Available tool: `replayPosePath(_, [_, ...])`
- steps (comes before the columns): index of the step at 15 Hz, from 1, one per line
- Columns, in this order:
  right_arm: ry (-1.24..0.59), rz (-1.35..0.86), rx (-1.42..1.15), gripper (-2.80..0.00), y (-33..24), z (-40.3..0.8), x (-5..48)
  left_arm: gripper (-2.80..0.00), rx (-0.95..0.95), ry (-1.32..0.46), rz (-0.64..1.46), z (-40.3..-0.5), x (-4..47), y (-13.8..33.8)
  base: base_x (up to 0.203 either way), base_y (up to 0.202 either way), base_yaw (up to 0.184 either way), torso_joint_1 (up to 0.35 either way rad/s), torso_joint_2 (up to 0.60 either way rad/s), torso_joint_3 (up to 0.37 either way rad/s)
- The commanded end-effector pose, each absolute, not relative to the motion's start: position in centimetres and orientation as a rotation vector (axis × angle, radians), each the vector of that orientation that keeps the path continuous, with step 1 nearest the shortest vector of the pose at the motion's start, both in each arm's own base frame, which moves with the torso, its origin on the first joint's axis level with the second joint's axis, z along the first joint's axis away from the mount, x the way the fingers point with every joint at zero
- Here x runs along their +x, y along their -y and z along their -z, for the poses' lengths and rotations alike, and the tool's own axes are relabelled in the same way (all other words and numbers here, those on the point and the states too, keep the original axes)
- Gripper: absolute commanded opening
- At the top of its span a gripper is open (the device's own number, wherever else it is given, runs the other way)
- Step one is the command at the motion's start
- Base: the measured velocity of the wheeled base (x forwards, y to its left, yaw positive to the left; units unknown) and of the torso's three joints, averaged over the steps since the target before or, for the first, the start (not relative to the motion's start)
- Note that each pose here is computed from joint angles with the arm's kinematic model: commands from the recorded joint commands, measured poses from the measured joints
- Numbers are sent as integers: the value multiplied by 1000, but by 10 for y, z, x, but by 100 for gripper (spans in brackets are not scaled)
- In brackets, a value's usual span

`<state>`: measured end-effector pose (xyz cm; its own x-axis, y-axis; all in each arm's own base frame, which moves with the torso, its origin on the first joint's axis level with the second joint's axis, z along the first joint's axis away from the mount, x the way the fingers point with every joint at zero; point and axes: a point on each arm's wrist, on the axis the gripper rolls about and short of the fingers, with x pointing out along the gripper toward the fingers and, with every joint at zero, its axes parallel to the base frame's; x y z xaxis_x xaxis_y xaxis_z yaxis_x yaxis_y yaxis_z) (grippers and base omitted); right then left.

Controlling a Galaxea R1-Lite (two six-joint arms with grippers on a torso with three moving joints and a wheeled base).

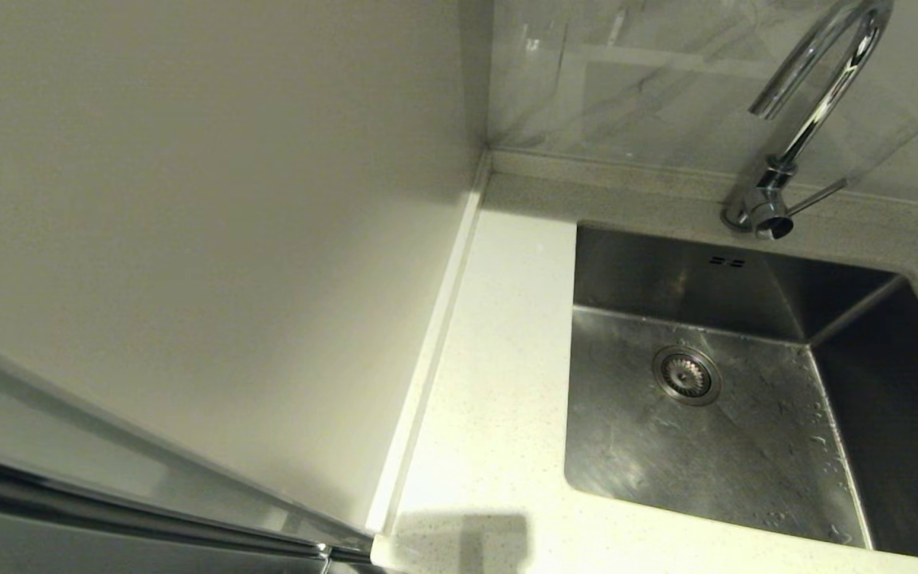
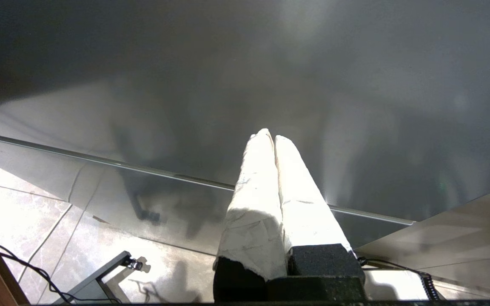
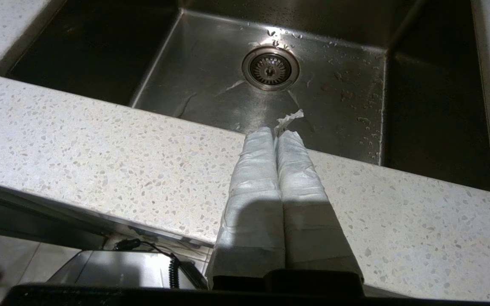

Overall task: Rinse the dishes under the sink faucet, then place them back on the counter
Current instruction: Put a bowl into the sink

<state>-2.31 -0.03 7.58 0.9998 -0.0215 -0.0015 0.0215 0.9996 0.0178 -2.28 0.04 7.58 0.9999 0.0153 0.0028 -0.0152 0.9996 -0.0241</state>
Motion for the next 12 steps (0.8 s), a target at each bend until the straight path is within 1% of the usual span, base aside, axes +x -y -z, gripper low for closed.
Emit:
replayPosePath(1, [-1,20,17,-280,0,-76,-23,-280,-25,6,-15,-76,-23,0,0,0,0,0,0,0])
replayPosePath(8, [0,31,44,-280,1,-78,-24,-280,-25,6,-15,-76,-23,0,0,0,0,0,0,0])
replayPosePath(10, [1,29,44,-280,1,-92,-26,-280,-25,6,-15,-76,-23,0,0,0,0,0,0,0])
replayPosePath(12, [-13,32,57,-280,1,-127,-22,-280,-25,6,-15,-76,-23,0,0,0,0,0,0,0])
